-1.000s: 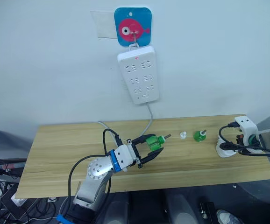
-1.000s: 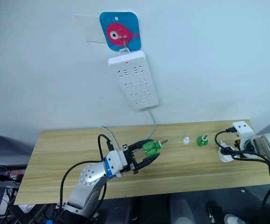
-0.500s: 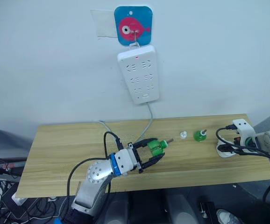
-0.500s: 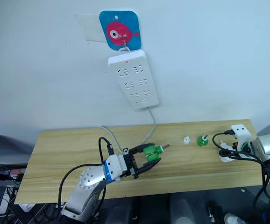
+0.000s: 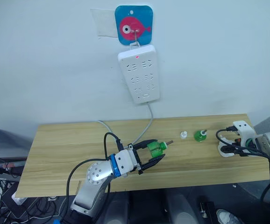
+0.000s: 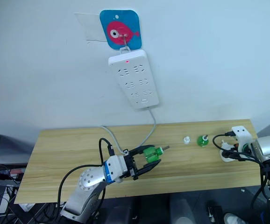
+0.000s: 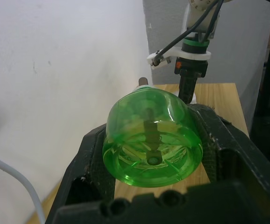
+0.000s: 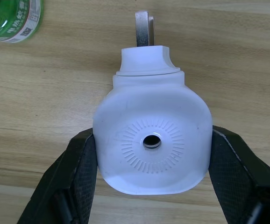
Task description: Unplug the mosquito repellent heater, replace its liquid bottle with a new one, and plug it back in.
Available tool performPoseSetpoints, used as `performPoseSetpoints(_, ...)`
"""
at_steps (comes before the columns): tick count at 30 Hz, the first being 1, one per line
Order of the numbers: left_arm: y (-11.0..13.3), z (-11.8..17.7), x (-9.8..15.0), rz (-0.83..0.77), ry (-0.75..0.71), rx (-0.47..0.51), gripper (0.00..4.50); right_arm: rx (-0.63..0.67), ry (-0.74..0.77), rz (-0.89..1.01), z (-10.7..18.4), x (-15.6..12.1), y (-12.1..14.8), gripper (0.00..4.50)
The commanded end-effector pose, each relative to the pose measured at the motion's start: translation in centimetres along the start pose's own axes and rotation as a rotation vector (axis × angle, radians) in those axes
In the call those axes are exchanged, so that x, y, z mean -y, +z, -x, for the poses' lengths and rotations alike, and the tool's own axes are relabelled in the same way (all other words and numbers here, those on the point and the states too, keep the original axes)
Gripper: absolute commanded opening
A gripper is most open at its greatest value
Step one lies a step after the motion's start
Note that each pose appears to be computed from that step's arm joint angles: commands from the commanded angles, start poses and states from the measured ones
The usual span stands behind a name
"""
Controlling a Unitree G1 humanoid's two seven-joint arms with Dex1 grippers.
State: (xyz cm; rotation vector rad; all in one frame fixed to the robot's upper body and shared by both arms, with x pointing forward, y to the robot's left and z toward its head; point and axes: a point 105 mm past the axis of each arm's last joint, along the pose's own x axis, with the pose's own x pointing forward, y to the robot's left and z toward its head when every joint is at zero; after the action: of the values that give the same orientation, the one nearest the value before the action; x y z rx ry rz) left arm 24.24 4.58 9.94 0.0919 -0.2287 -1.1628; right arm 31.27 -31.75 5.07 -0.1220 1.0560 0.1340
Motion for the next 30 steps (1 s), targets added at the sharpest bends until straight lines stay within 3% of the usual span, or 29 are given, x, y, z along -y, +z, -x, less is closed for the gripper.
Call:
performPoseSetpoints(1,1.3,-0.3,0.5,-0.033,-0.023,0.046,2.28,0.043,-0.001,-0.004,0.8,0.6,0.8,2.92)
performPoseSetpoints(8,1.4,-0.1,0.5,-0.040,-0.040,0.053,2.28,0.096,0.123,-0.023,2.9,0.0,1.9,2.92)
performPoseSetpoints(12,2.3,0.5,1.6,-0.091,-0.156,0.072,2.28,0.091,0.643,-0.004,7.5,-5.2,0.8,2.92)
performPoseSetpoints(16,2.5,1.6,2.8,-0.189,-0.296,0.062,2.28,0.013,0.957,-0.168,11.0,-8.6,0.2,2.92)
performPoseSetpoints(20,2.9,2.2,2.2,-0.241,-0.339,0.068,2.28,-0.033,1.167,-0.170,12.9,-11.7,0.3,2.92)
performPoseSetpoints(24,3.4,1.7,1.5,-0.249,-0.312,0.089,2.28,-0.065,1.296,-0.137,13.9,-14.0,-0.2,2.92)
performPoseSetpoints(30,3.6,1.5,1.4,-0.238,-0.284,0.102,2.28,-0.043,1.361,-0.160,14.3,-15.4,0.0,2.92)
